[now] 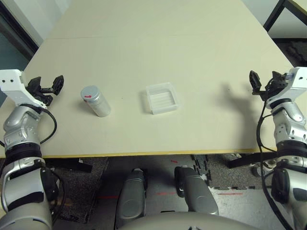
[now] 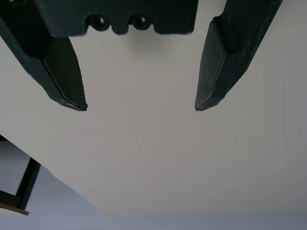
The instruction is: Pour the medicine from the bottle into the box.
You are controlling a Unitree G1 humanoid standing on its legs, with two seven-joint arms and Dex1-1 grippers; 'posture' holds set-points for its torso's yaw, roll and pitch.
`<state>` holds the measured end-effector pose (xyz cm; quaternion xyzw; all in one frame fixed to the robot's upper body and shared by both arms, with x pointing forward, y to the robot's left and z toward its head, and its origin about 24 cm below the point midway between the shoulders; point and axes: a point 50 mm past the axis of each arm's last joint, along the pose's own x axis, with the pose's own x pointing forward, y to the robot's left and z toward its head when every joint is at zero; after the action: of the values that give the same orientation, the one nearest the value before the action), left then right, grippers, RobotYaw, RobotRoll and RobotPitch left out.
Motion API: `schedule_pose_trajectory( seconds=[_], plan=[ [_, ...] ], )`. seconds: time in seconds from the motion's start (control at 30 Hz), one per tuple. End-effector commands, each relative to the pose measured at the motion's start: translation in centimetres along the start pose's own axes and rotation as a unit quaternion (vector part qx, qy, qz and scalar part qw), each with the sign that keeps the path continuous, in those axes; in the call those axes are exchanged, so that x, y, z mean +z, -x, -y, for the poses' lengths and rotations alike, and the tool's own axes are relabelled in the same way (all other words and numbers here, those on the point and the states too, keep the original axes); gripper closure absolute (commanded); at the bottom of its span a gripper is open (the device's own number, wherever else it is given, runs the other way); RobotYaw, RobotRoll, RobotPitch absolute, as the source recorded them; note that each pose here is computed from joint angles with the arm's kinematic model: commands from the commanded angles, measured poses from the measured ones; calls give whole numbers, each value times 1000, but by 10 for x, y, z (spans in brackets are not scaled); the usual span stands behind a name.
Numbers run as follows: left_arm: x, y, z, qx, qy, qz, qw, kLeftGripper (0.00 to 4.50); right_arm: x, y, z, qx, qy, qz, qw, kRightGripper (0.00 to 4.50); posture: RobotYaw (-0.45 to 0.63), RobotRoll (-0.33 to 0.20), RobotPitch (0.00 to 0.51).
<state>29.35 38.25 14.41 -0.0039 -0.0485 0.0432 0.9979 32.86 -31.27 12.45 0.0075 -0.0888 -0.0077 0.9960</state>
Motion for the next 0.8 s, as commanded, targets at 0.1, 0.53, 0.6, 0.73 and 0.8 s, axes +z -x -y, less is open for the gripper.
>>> schedule_pose_trajectory(
  seconds=[0.1, 0.53, 0.6, 0.73, 0.8],
  plan=[
    [10, -3, 1, -6, 0, 2, 1000, 38, 10, -6, -2, 16, -9, 7, 1000, 32, 2, 0, 179],
    [34, -2, 8, -43, 3, 18, 999, 38, 56, 7, -67, 412, -13, -30, 911, 32, 15, 0, 172],
    [37, -2, 10, -51, 1, 17, 999, 38, 59, 12, -74, 453, -12, -41, 891, 32, 20, 0, 174],
    [48, -1, 18, -71, -12, 25, 997, 38, 58, 21, -87, 516, 5, -68, 854, 32, 37, 0, 179],
    [52, 1, 21, -76, -13, 27, 997, 38, 55, 23, -90, 529, 6, -76, 845, 32, 42, 0, 179]
  ],
)
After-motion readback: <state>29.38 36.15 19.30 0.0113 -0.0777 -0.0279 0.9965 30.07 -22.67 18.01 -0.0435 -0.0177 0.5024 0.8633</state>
